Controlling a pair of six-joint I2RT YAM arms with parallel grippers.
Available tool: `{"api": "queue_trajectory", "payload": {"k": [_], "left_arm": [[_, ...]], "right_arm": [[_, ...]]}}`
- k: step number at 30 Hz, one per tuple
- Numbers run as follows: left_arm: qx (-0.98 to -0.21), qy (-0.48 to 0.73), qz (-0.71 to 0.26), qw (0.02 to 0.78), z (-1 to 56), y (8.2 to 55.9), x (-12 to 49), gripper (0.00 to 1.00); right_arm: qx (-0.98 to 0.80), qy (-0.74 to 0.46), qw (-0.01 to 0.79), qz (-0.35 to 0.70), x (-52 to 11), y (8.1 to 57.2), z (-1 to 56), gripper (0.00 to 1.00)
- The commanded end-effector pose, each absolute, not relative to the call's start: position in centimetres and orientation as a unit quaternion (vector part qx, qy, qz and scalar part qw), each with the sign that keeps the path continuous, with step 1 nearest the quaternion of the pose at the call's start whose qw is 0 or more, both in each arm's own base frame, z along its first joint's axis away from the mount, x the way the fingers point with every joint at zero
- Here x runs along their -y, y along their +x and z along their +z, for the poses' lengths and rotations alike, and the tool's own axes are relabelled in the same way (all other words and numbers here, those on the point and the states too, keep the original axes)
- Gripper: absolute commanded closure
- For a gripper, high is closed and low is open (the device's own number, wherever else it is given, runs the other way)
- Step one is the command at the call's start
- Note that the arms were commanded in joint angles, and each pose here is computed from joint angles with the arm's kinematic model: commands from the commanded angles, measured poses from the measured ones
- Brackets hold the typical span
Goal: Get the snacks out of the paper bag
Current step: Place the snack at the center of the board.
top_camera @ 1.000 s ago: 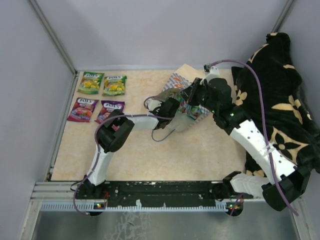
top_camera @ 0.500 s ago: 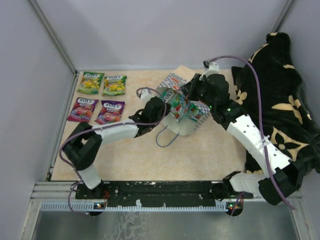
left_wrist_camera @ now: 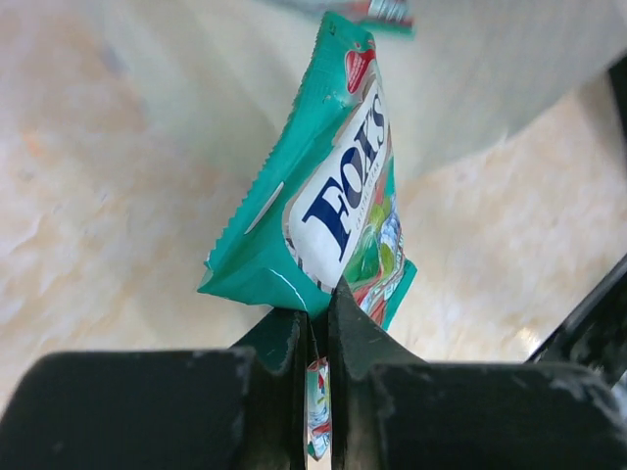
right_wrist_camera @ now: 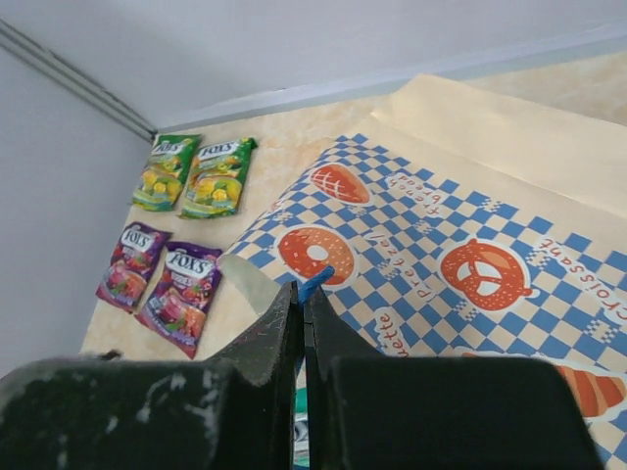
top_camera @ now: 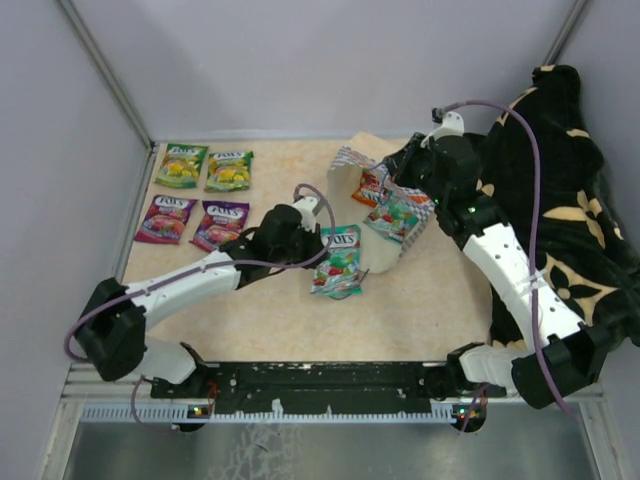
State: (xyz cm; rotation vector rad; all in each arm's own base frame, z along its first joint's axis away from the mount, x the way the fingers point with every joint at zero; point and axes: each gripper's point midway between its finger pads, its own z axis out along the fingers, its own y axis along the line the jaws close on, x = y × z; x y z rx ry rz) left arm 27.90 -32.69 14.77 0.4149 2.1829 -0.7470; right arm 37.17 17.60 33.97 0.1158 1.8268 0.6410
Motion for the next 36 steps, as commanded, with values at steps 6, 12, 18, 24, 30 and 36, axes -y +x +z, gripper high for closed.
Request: {"api": "queue_trajectory", "payload": {"k": [6,12,18,24,30,36], "left_arm": [[-0.814,0.186,-0.314,0.451,20.2,27.6,24.6,1.0],[-0.834,0.145,-0.244,0.474,18.9,33.7,20.3,1.0],[-0.848,0.152,-0.186,0.472,18.2,42.0,18.4,1.0],[-0.865,0.18,-0.177,0.433,15.1,50.4,16.7,1.0],[-0.872,0.2,-0.184,0.406,12.4,57.1,16.1,1.0],[-0.871,0.213,-0.208,0.392,10.2,60.6,14.9,1.0]], "right_arm": [[-0.762,0.086,0.597,0.234,-12.7,39.6,36.0,0.98],[-0.761,0.084,0.595,0.245,-13.0,40.0,35.9,0.98],[-0.762,0.08,0.595,0.241,-12.9,39.8,35.9,0.99],[-0.763,0.073,0.594,0.245,-13.0,39.3,35.7,0.98],[-0.764,0.068,0.587,0.259,-13.6,39.2,35.1,0.99],[-0.763,0.062,0.584,0.27,-14.1,39.4,35.1,0.98]]}}
